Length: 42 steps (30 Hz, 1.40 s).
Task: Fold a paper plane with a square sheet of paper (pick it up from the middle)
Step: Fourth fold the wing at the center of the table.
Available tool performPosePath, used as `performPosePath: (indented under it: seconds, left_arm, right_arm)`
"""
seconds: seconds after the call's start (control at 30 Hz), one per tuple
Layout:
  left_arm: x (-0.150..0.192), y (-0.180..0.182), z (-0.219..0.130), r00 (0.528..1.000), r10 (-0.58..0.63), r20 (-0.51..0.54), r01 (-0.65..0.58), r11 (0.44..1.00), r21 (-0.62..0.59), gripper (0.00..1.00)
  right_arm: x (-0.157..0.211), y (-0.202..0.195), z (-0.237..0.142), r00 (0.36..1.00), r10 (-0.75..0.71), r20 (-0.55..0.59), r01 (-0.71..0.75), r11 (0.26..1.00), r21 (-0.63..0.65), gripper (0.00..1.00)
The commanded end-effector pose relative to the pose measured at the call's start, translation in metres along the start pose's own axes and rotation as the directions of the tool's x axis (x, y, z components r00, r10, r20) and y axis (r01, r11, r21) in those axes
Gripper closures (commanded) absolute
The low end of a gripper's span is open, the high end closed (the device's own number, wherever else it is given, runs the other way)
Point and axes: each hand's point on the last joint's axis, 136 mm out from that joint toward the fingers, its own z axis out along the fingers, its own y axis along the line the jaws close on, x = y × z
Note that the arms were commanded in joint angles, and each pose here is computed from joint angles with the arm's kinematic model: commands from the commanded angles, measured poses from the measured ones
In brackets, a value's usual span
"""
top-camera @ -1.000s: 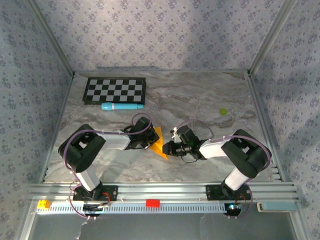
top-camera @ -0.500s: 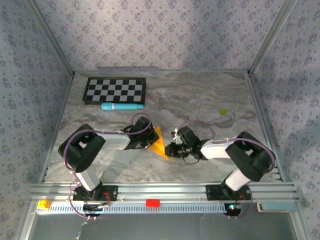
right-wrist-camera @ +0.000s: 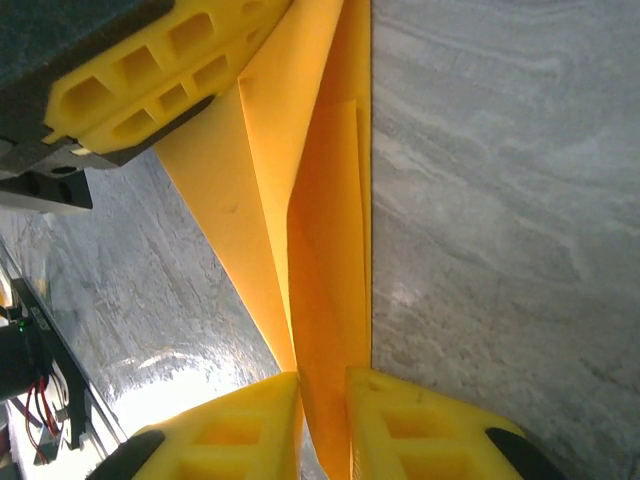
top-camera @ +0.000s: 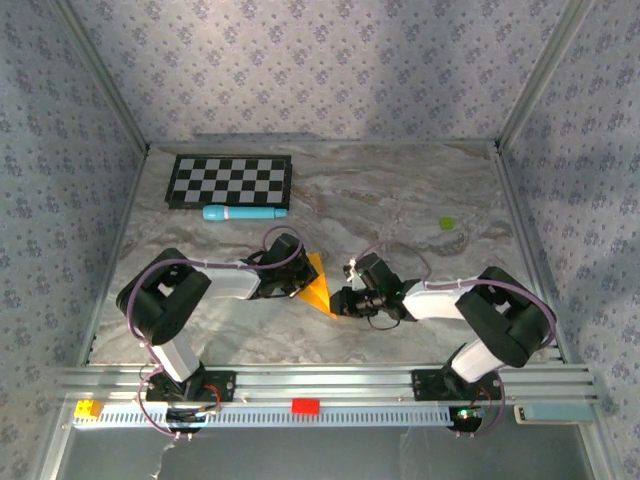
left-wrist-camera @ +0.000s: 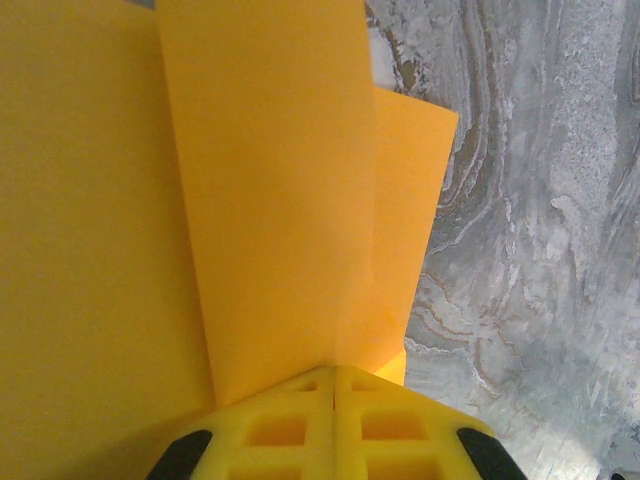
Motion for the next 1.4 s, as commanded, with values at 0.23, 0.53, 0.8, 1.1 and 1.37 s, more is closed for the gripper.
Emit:
performPosePath:
  seconds: [0.23, 0.53, 0.8, 1.1, 1.37]
  left_arm:
    - [-0.003, 0.023, 0.005, 1.0, -0.021, 0.018, 0.022, 0.997, -0.068, 1.0]
    - [-0.003, 0.024, 0.005, 1.0, -0.022, 0.018, 0.023, 0.997, -0.069, 1.0]
    - [-0.004, 0.026, 0.005, 0.999, -0.025, 0.021, 0.026, 0.997, -0.074, 1.0]
    - [-0.004, 0.027, 0.005, 0.999, -0.028, 0.022, 0.03, 0.997, -0.076, 1.0]
    - [-0.003, 0.028, 0.004, 0.999, -0.025, 0.02, 0.026, 0.997, -0.078, 1.0]
  right_arm:
    - [0.03, -0.027, -0.001, 0.994, 0.031, -0.102, -0.021, 0.995, 0.099, 0.87]
    - [0.031, -0.028, -0.002, 0.994, 0.039, -0.106, -0.029, 0.995, 0.092, 0.9]
    - [0.038, -0.031, -0.007, 0.992, 0.044, -0.117, -0.034, 0.995, 0.091, 0.91]
    - [0.034, -0.026, -0.009, 0.993, 0.042, -0.107, -0.034, 0.997, 0.07, 0.88]
    - [-0.001, 0.01, -0.033, 1.0, -0.018, -0.006, 0.018, 1.0, -0.003, 0.78]
